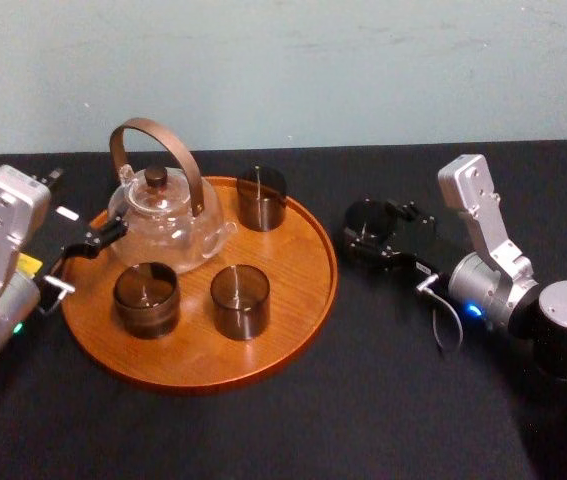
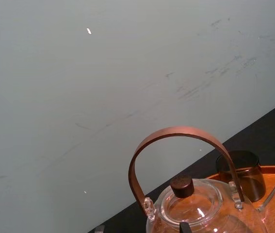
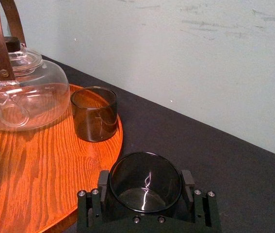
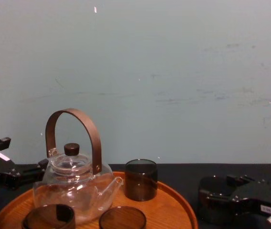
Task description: Pick up the glass from the table and place it on the tray.
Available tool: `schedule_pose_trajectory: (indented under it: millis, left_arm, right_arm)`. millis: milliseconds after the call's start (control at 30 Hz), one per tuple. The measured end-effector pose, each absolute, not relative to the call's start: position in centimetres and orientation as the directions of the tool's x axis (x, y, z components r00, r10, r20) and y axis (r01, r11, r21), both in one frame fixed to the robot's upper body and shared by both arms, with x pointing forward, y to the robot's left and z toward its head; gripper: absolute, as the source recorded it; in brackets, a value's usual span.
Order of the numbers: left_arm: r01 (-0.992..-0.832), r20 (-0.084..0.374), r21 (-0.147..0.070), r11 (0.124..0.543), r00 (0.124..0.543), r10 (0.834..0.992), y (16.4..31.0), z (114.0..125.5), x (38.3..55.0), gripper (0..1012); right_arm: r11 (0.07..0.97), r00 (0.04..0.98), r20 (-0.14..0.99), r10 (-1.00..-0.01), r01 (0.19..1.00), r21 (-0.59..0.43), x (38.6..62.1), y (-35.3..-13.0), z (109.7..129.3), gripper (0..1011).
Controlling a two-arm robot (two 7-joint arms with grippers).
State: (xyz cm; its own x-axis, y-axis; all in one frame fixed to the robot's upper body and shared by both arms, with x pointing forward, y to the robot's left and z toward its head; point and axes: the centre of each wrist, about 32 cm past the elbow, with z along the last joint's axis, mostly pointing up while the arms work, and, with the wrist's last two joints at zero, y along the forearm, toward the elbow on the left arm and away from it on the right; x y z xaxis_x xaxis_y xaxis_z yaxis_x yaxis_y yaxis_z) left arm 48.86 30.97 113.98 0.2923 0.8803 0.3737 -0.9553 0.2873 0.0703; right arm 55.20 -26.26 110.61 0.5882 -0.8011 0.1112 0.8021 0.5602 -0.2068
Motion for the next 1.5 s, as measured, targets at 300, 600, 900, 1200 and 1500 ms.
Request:
schedule_pose_trajectory:
  millis: [300,600,900,1200,1500]
  left_arm:
    - [-0.955,0.374,0.070,0.287,0.292,0.880,30.97,113.98,48.86,1001]
    - [-0.955,0.374,0.070,0.287,0.292,0.880,30.97,113.98,48.86,1001]
    - [-0.955,0.374,0.070,0.287,0.292,0.880,30.97,113.98,48.86,1001]
    - [-0.955,0.374,0.070,0.287,0.292,0.880,30.97,113.98,48.86,1001]
    - [-0.955,0.374,0.070,0.287,0.292,0.880,30.97,113.98,48.86,1001]
  right_arm:
    - [0.560,0.588,0.111,-0.801,0.802,-0.207,55.20,-26.26,110.61,904]
    - [0.560,0.588,0.111,-0.801,0.802,-0.207,55.20,-26.26,110.62,904]
    - [0.560,0.588,0.111,-0.801,0.802,-0.207,55.20,-26.26,110.62,904]
    - [0.560,0.588,0.111,-0.801,0.802,-0.207,55.20,-26.26,110.62,904]
    - [0.560,0.588,0.111,-0.801,0.802,-0.207,55.20,-26.26,110.61,904]
